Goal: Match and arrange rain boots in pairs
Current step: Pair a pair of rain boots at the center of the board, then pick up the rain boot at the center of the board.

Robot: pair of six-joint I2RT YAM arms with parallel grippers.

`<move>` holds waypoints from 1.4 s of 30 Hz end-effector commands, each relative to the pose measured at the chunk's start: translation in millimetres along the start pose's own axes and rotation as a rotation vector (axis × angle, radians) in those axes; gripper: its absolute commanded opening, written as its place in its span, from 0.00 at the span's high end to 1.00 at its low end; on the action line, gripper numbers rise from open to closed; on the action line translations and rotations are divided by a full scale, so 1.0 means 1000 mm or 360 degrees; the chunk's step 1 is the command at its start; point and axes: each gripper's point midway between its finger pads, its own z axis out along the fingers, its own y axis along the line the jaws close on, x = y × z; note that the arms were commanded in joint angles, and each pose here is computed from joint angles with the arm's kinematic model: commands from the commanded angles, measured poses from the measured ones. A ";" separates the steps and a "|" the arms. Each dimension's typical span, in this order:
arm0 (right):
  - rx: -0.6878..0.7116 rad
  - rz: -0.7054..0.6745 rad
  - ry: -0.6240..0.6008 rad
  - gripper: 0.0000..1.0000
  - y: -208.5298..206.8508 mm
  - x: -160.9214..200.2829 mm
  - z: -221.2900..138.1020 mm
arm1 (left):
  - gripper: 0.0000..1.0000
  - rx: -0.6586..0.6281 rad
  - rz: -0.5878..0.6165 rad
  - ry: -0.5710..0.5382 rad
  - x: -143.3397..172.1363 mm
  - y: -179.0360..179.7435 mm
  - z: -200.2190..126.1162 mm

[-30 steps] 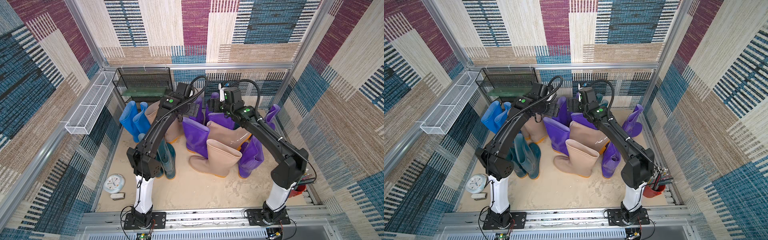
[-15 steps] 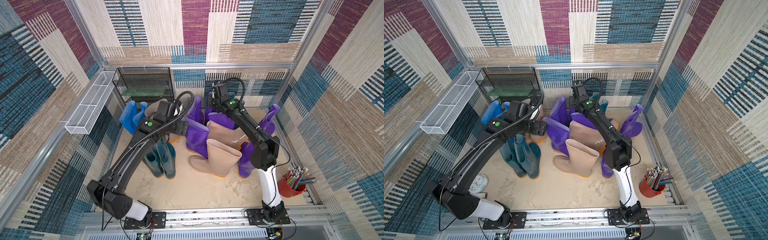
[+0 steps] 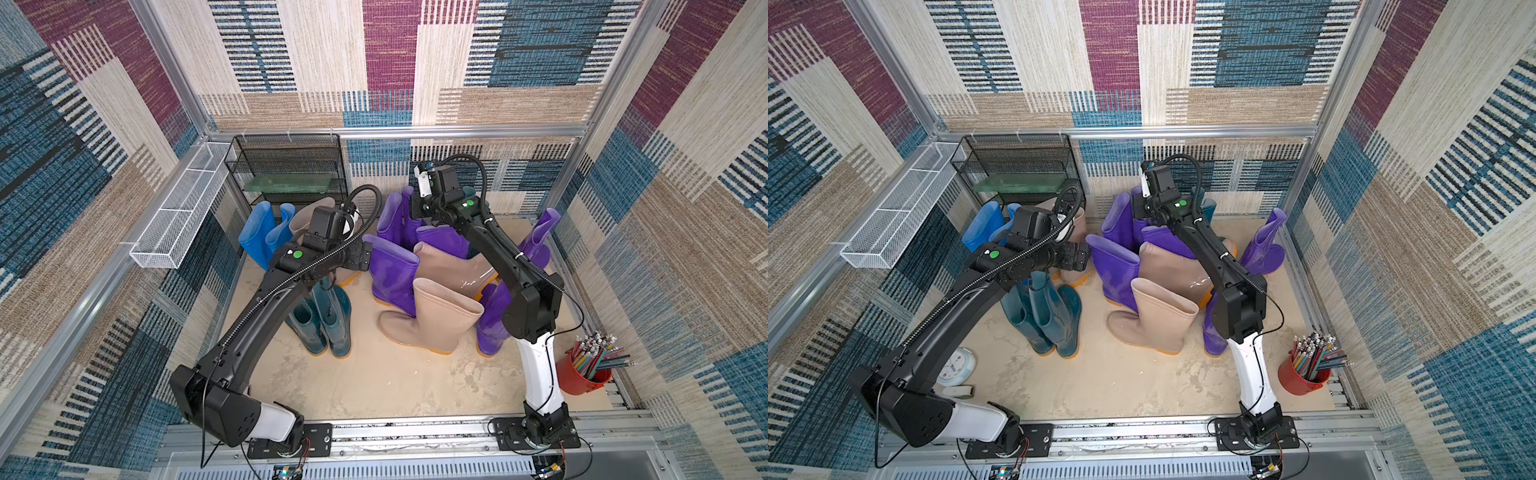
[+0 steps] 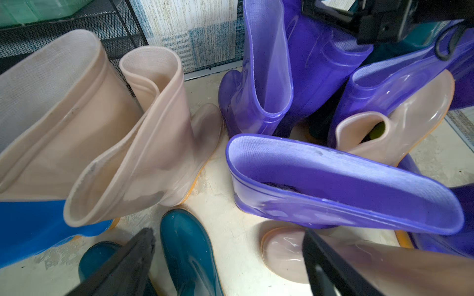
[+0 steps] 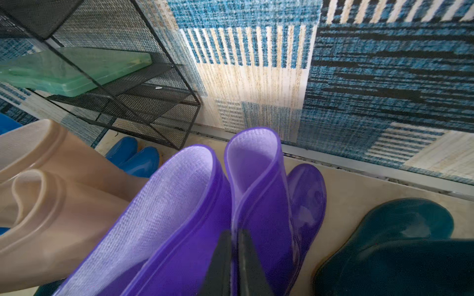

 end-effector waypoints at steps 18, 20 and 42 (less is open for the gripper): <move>-0.0130 0.0095 -0.0101 0.22 0.016 -0.041 -0.071 | 0.07 0.0408 0.0092 -0.0030 0.000 -0.043 -0.007; -0.0076 0.0055 -0.0130 0.19 0.017 -0.042 -0.101 | 0.07 0.0407 0.0098 -0.0051 -0.002 -0.044 -0.012; -0.0084 -0.0520 0.0304 0.04 0.062 0.186 -0.231 | 0.08 0.0248 -0.0001 -0.0371 -0.020 -0.026 -0.050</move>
